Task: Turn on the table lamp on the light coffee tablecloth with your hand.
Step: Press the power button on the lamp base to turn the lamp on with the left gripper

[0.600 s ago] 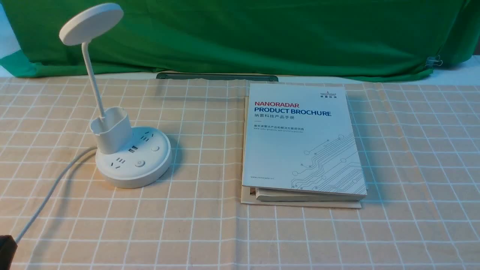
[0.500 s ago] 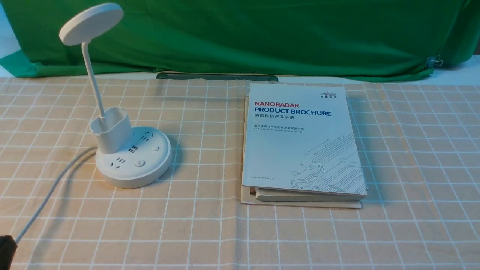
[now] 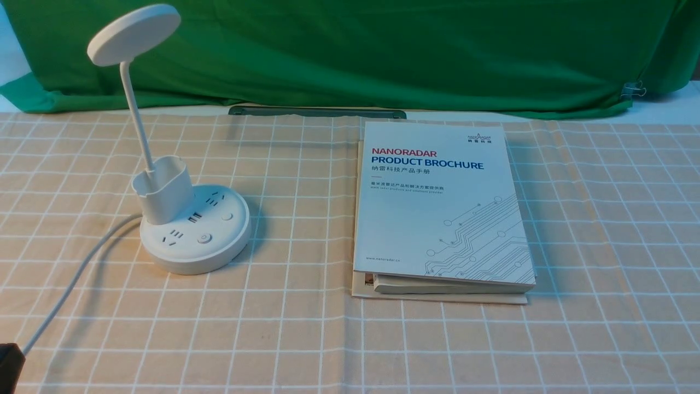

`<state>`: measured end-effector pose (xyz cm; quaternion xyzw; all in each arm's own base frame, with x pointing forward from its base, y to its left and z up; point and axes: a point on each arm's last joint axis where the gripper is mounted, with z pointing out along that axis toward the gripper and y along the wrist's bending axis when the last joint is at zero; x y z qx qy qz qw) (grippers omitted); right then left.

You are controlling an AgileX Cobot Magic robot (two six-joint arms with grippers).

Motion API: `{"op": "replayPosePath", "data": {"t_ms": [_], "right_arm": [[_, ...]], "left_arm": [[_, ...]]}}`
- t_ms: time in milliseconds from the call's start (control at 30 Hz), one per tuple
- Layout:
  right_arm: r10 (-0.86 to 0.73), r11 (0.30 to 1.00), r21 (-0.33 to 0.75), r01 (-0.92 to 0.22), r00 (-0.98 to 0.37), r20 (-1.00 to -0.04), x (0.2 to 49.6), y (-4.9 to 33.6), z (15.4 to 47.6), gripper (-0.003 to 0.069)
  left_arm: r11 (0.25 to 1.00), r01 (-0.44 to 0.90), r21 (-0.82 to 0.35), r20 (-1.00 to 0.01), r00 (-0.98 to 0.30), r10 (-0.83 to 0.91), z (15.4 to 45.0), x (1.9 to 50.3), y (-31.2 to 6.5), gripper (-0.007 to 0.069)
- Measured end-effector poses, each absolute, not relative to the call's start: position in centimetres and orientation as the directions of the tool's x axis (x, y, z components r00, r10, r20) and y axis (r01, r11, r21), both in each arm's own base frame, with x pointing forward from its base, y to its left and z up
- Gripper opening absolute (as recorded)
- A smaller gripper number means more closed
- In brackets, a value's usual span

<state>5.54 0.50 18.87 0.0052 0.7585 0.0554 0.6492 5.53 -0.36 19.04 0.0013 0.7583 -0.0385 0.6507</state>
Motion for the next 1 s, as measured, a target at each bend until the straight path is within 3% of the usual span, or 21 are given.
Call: {"op": "replayPosePath", "data": {"t_ms": [600,700,833,1000], "right_arm": [[0.08,0.994,0.091,-0.064,-0.157,-0.984,5.5,0.5,18.9,0.0237],[0.08,0.994,0.091,-0.064,-0.157,-0.984,5.5,0.5,18.9,0.0237],[0.08,0.994,0.091,-0.064,-0.157,-0.984,5.5,0.5,18.9,0.0237],[0.08,0.994,0.091,-0.064,-0.157,-0.984,5.5,0.5,18.9,0.0237]], "left_arm": [[0.998,0.051,-0.041,-0.988,-0.151,-0.033,19.0,5.5,-0.3,0.0001],[0.998,0.053,-0.041,-0.995,-0.098,-0.036,19.5,5.6,-0.3,0.0001],[0.997,0.058,-0.041,-0.982,0.181,-0.051,22.1,5.5,-0.3,0.0001],[0.997,0.065,-0.034,-0.853,0.518,-0.063,25.1,4.3,-0.2,0.0001]]}}
